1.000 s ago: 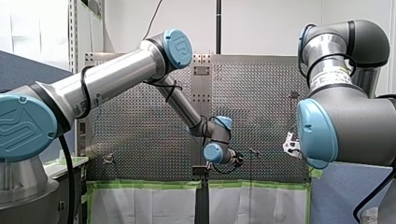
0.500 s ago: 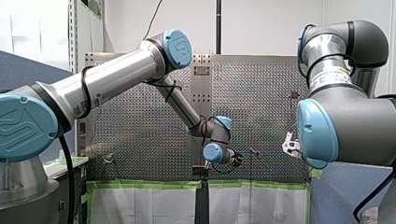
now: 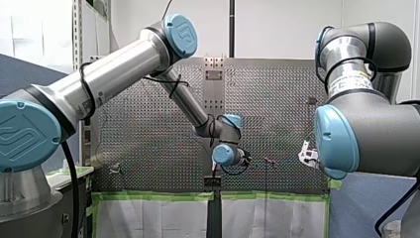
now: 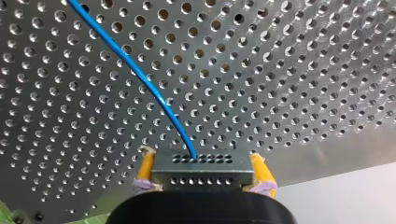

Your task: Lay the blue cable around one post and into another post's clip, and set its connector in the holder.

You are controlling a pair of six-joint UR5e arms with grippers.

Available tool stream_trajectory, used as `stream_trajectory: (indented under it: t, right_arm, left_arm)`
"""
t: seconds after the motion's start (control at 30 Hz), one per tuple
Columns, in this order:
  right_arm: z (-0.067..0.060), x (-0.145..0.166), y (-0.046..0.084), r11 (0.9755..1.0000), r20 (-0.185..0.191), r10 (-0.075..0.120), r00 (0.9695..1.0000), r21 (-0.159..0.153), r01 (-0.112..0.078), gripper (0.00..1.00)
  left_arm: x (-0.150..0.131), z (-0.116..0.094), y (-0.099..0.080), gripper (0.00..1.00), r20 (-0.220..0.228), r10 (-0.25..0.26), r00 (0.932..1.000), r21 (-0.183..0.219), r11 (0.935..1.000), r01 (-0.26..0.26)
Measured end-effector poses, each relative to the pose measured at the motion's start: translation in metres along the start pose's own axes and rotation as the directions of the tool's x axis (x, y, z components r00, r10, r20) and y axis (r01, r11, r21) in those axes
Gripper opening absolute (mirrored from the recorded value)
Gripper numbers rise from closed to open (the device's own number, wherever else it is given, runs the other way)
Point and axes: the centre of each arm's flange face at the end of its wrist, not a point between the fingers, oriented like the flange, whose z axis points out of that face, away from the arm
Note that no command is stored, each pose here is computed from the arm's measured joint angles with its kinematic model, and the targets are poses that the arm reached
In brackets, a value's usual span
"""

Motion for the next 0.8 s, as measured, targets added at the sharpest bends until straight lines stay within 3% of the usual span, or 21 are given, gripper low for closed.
stream_trajectory:
  t: [0.23,0.5,0.63,0.8]
  right_arm:
    - [-0.001,-0.001,0.000,1.0000,0.005,0.005,1.0000,-0.001,-0.005,0.00]
    - [-0.001,-0.002,-0.002,0.9999,0.007,0.010,0.9999,0.002,-0.010,0.00]
    - [-0.001,-0.003,-0.002,0.9999,0.006,0.017,0.9998,0.003,-0.017,0.00]
    - [-0.001,-0.003,-0.004,0.9998,0.008,0.020,0.9998,0.007,-0.020,0.00]
  left_arm:
    - [-0.025,-0.017,0.000,1.00,0.069,-0.037,0.9969,-0.011,0.9992,0.038]
    - [-0.053,-0.034,0.017,1.00,0.127,-0.126,0.9838,-0.027,0.9911,0.130]
    - [-0.065,-0.043,0.026,1.00,0.154,-0.170,0.9734,-0.030,0.9838,0.177]
    - [-0.081,-0.052,0.037,1.00,0.196,-0.222,0.9551,-0.025,0.9726,0.231]
